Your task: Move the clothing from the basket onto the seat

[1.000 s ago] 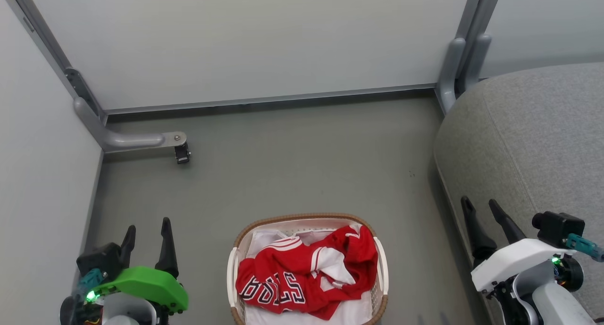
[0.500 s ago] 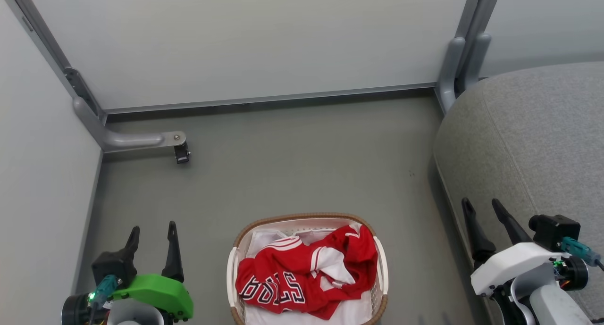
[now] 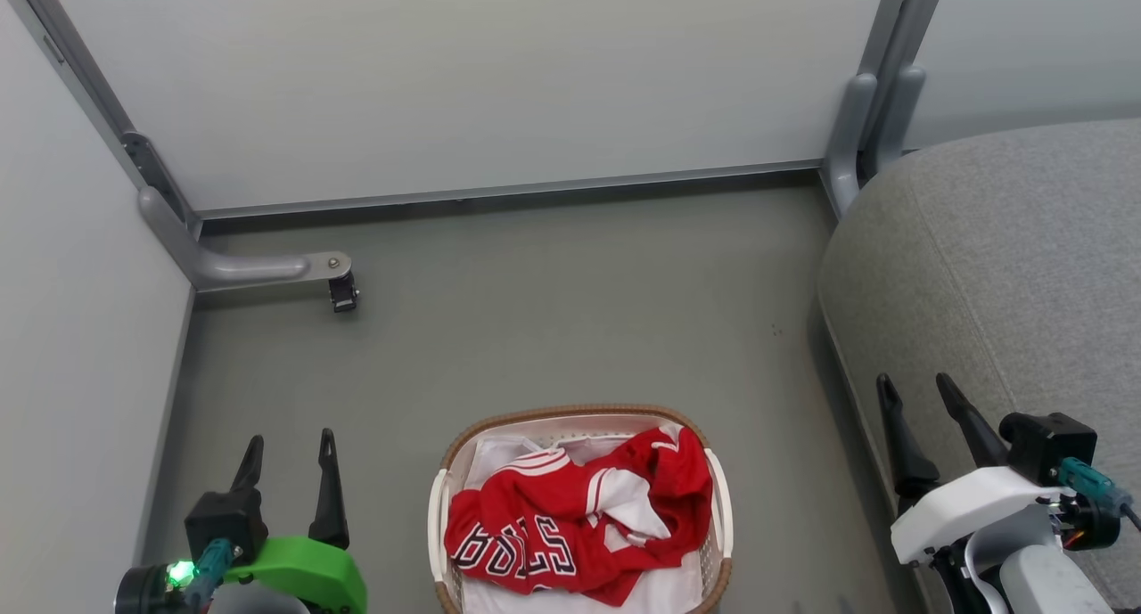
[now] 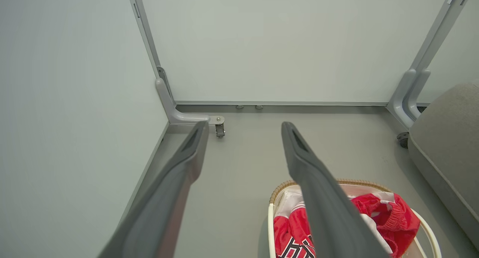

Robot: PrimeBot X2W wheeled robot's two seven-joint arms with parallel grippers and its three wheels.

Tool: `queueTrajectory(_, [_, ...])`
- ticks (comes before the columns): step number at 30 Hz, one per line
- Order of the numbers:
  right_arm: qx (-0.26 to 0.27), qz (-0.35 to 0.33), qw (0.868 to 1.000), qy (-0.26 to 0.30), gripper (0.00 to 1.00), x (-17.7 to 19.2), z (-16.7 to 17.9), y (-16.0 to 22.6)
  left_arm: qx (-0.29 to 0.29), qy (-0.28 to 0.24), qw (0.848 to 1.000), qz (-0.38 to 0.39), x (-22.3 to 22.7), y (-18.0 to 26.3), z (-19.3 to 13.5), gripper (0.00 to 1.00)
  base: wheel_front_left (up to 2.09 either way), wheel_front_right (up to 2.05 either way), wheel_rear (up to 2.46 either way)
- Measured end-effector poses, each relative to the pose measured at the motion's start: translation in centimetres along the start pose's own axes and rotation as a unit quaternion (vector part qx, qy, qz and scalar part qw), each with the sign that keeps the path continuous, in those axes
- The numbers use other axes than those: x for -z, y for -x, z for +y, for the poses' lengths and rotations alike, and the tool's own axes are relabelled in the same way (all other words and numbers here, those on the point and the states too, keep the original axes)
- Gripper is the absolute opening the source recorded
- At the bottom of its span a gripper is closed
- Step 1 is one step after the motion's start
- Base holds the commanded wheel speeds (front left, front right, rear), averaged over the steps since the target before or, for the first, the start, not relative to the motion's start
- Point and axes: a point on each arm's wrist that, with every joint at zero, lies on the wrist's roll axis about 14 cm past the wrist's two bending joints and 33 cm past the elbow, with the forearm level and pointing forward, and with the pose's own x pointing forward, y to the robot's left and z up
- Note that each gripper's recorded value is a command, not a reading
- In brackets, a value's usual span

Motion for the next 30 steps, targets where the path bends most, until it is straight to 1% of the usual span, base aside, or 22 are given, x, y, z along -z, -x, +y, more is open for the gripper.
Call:
queueTrajectory(5, [-0.006, 0.002, 1.000, 0.019, 1.00, 0.2, 0.1, 0.0, 0.005, -0.020, 1.000, 0.001, 0.3, 0.1, -0.1, 1.00, 0.00, 0.00, 0.00])
queueTrajectory(13, [-0.013, 0.003, 0.999, 0.045, 1.00, 0.4, 0.1, -0.2, 0.029, -0.051, 0.998, 0.012, 1.3, -0.1, -1.4, 1.00, 0.00, 0.00, 0.00])
queueTrajectory(22, [-0.027, -0.007, 0.997, 0.071, 1.00, 0.1, 0.4, -2.3, 0.064, -0.080, 0.994, 0.027, 2.7, -1.8, -3.5, 1.00, 0.00, 0.00, 0.00])
queueTrajectory(30, [-0.027, -0.005, 0.997, 0.069, 1.00, 0.6, 0.0, -4.2, 0.093, -0.081, 0.991, 0.055, 4.9, -3.8, -5.3, 1.00, 0.00, 0.00, 0.00])
